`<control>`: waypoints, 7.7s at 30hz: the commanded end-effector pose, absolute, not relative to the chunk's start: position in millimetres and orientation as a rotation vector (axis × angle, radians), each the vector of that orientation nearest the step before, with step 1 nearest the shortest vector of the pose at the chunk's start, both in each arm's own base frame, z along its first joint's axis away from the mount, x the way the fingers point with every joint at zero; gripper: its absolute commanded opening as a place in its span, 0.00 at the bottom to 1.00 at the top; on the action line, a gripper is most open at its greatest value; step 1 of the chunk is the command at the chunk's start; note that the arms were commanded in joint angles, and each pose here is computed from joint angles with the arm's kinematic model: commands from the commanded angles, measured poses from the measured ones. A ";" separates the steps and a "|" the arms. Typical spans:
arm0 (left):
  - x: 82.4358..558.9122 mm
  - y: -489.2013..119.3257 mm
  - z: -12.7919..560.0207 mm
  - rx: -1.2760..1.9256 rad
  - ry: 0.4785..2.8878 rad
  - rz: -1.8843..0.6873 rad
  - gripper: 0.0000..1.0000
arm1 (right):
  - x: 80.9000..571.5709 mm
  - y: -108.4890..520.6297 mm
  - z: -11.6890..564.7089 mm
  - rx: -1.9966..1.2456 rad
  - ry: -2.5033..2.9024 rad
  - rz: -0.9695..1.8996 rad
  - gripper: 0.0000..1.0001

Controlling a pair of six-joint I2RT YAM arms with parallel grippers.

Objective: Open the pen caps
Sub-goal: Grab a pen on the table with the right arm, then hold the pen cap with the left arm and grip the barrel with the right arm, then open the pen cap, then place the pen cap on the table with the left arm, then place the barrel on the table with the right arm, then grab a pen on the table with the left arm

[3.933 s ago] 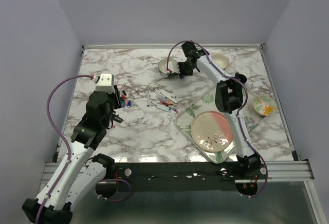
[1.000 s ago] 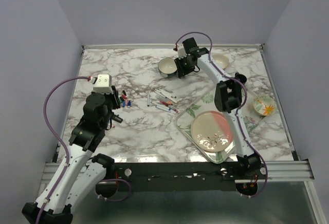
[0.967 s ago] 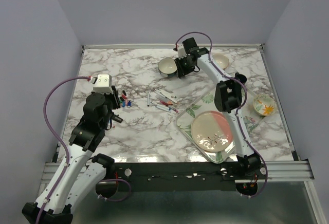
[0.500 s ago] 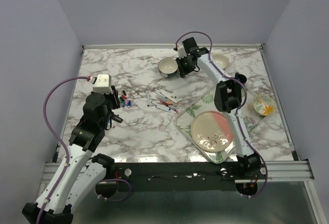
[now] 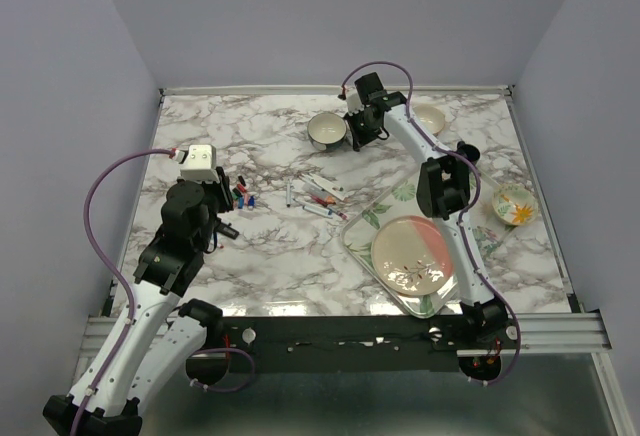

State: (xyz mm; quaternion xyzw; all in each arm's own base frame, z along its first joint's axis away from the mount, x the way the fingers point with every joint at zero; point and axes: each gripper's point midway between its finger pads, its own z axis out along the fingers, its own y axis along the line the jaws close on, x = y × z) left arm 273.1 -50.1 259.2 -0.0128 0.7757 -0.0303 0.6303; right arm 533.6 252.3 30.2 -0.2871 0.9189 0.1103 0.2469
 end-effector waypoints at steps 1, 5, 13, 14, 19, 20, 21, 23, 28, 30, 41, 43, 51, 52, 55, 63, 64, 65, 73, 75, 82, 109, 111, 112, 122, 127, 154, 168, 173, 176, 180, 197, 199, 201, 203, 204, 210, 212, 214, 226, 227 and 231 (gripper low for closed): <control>273.5 -49.2 262.4 -0.030 1.756 -0.073 0.40 | 528.9 248.3 17.0 -0.783 2.553 0.274 0.00; 273.6 -48.7 262.4 -0.032 1.756 -0.071 0.40 | 524.5 244.9 23.7 -0.756 2.569 0.282 0.00; 273.3 -48.7 262.1 -0.033 1.756 -0.073 0.40 | 520.9 221.9 52.5 -0.679 2.567 0.286 0.00; 272.9 -48.6 262.8 -0.034 1.753 -0.073 0.40 | 517.3 222.4 53.0 -0.684 2.575 0.305 0.00; 272.2 -49.2 263.2 -0.032 1.750 -0.080 0.41 | 495.6 215.0 62.0 -0.661 2.612 0.380 0.00; 272.2 -49.2 263.2 -0.032 1.750 -0.080 0.41 | 486.2 214.0 56.2 -0.660 2.639 0.403 0.01; 272.2 -50.1 262.5 -0.030 1.754 -0.084 0.41 | 483.5 214.8 56.9 -0.661 2.635 0.416 0.01; 272.7 -51.8 262.7 -0.024 1.754 -0.093 0.43 | 472.8 214.7 63.5 -0.652 2.640 0.461 0.01; 273.2 -67.6 258.7 -0.014 1.777 -0.192 0.55 | 453.0 222.3 79.4 -0.639 2.638 0.585 0.01; 273.1 -83.4 255.8 0.014 1.801 -0.291 0.66 | 445.2 229.2 91.3 -0.644 2.622 0.660 0.01; 279.4 -169.1 207.9 -0.378 1.749 -1.112 0.89 | 377.3 237.8 110.4 -0.662 2.631 0.936 0.01; 288.0 -175.6 211.2 -0.411 1.674 -1.200 0.89 | 364.0 239.8 111.5 -0.683 2.622 0.975 0.01; 330.4 -216.7 193.5 -0.532 1.711 -1.352 0.89 | 299.3 264.9 122.3 -0.900 2.508 1.174 0.01; 332.7 -220.4 190.7 -0.555 1.721 -1.358 0.89 | 287.2 271.5 117.6 -0.940 2.515 1.192 0.01; 337.2 -233.2 174.6 -0.618 1.786 -1.325 0.89 | 272.5 283.6 118.4 -1.013 2.488 1.218 0.01; 329.7 -229.3 130.3 -0.833 1.973 -1.078 0.80 | 260.2 296.3 131.6 -1.086 2.419 1.259 0.01; 329.2 -228.9 129.7 -0.842 1.977 -1.067 0.79 | 260.1 296.8 132.1 -1.090 2.414 1.258 0.01; 328.9 -229.4 130.5 -0.846 1.975 -1.062 0.75 | 258.5 297.7 133.1 -1.095 2.410 1.263 0.01; 324.1 -237.1 126.5 -0.856 2.006 -1.042 0.61 | 257.3 299.4 135.2 -1.106 2.393 1.266 0.01; 323.3 -239.6 123.2 -0.863 2.016 -1.044 0.60 | 257.0 299.6 134.1 -1.107 2.395 1.265 0.01; 321.5 -254.3 124.9 -0.853 2.019 -1.104 0.43 | 256.5 300.7 131.5 -1.111 2.396 1.266 0.01; 313.7 -272.8 149.6 -0.677 1.958 -1.163 0.00 | 247.0 307.6 132.2 -1.183 2.378 1.245 0.01; 328.6 -231.8 142.8 -0.777 1.926 -0.972 0.00 | 245.3 305.9 129.0 -1.175 2.399 1.249 0.01; 334.4 -210.7 138.4 -0.841 1.899 -0.900 0.00 | 242.8 305.7 127.1 -1.173 2.411 1.258 0.01; 351.0 -97.1 127.3 -1.034 1.806 -0.663 0.00 | 229.3 316.1 114.8 -1.262 2.430 1.233 0.01; 335.7 -54.4 91.8 -1.056 1.878 -0.442 0.00 | 235.2 314.4 114.7 -1.271 2.402 1.183 0.01; 339.3 -5.2 43.6 -1.132 1.973 -0.203 0.47 | 245.7 307.4 98.2 -1.303 2.421 1.066 0.02; 337.8 -12.0 106.3 -1.019 1.850 -0.338 0.68 | 306.0 318.9 64.3 -1.411 2.383 0.531 0.11; 316.2 -14.8 130.1 -0.934 1.795 -0.392 0.82 | 338.3 334.1 62.1 -1.424 2.347 0.383 0.16; 299.6 -17.8 135.1 -0.925 1.776 -0.433 0.83 | 351.8 337.7 53.0 -1.436 2.355 0.299 0.21; 282.2 -24.4 137.8 -0.899 1.773 -0.486 0.83 | 357.7 339.5 49.4 -1.432 2.366 0.259 0.27; 238.0 -3.1 87.5 -1.215 1.892 -0.310 0.84 | 344.0 338.5 106.9 -1.405 2.259 0.341 0.33; 234.5 1.0 81.8 -1.243 1.902 -0.270 0.81 | 334.0 340.8 126.3 -1.425 2.211 0.408 0.33; 233.3 4.7 77.7 -1.271 1.909 -0.234 0.77 | 325.0 340.1 133.4 -1.444 2.194 0.450 0.33; 232.7 6.5 75.9 -1.286 1.926 -0.204 0.75 | 315.4 342.9 150.9 -1.452 2.147 0.522 0.33; 231.8 7.9 71.0 -1.302 1.947 -0.175 0.71 | 310.2 343.0 151.9 -1.460 2.142 0.549 0.33; 236.2 11.9 67.6 -1.298 2.003 -0.096 0.53 | 295.9 347.3 166.4 -1.481 2.094 0.646 0.32; 243.1 10.5 72.1 -1.271 2.007 -0.105 0.52 | 293.9 347.2 165.4 -1.488 2.092 0.651 0.32; 244.8 11.0 69.4 -1.273 2.031 -0.081 0.52 | 293.6 346.7 167.2 -1.485 2.086 0.655 0.32; 256.9 7.0 63.3 -1.285 2.169 0.001 0.54 | 291.1 345.7 167.8 -1.488 2.082 0.662 0.31; 258.9 6.0 63.5 -1.283 2.171 -0.004 0.55 | 291.1 345.7 167.8 -1.488 2.082 0.662 0.31; 257.7 3.8 56.3 -1.289 2.215 0.015 0.56 | 291.4 345.7 166.4 -1.487 2.087 0.661 0.31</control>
